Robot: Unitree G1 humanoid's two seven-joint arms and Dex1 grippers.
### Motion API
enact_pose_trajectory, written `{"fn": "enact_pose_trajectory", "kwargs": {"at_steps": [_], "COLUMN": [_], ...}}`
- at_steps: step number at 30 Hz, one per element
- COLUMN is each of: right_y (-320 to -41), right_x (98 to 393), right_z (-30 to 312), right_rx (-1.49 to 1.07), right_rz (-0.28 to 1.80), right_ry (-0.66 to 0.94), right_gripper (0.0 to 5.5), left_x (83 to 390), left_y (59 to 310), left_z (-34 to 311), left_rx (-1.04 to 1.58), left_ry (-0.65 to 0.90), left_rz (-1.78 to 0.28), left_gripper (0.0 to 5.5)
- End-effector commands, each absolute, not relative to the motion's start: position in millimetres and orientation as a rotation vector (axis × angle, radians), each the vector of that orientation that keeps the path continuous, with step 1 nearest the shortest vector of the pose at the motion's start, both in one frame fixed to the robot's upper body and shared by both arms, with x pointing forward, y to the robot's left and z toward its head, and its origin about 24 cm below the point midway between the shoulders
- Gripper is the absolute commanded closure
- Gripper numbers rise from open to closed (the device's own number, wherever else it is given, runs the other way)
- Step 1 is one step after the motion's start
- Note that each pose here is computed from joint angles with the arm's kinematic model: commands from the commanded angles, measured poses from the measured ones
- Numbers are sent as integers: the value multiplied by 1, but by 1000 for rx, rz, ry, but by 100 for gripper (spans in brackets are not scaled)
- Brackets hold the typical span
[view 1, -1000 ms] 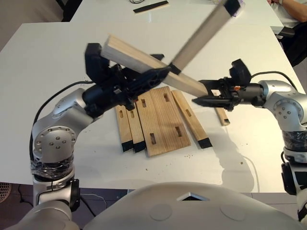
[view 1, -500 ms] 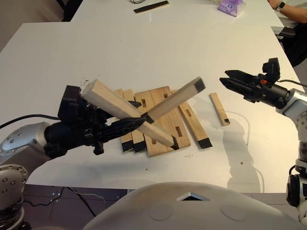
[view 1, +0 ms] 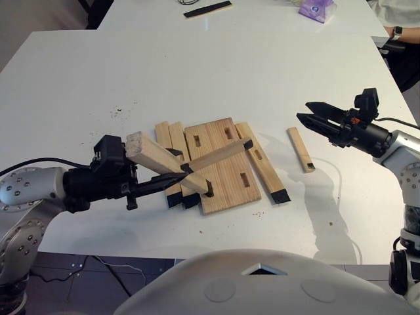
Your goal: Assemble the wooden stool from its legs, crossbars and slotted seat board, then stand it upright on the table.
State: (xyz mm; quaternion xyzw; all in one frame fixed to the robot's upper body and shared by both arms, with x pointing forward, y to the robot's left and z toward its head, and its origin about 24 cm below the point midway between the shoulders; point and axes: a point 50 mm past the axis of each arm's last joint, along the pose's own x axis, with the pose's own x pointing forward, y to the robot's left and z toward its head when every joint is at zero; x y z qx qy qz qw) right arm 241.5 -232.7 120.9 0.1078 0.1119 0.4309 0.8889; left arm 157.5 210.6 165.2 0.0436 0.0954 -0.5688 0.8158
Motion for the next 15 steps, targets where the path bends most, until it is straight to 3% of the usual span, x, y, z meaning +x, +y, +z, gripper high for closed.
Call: {"fn": "enact_pose_trajectory", "kwargs": {"at_steps": [1, 15], "right_y": [-230, -230], "right_x": [241, 243], "right_z": [119, 115], "right_rx": [196, 184], "right_rz": [900, 878], "right_ry": [233, 226], "right_gripper": [241, 241], "left_x": [163, 150], "left_y": [213, 206], "left_z": [156, 123], "left_rx": [125, 300], "left_ry": [256, 448], "left_rz": [-1162, -1197], "left_gripper": [338, 338]}}
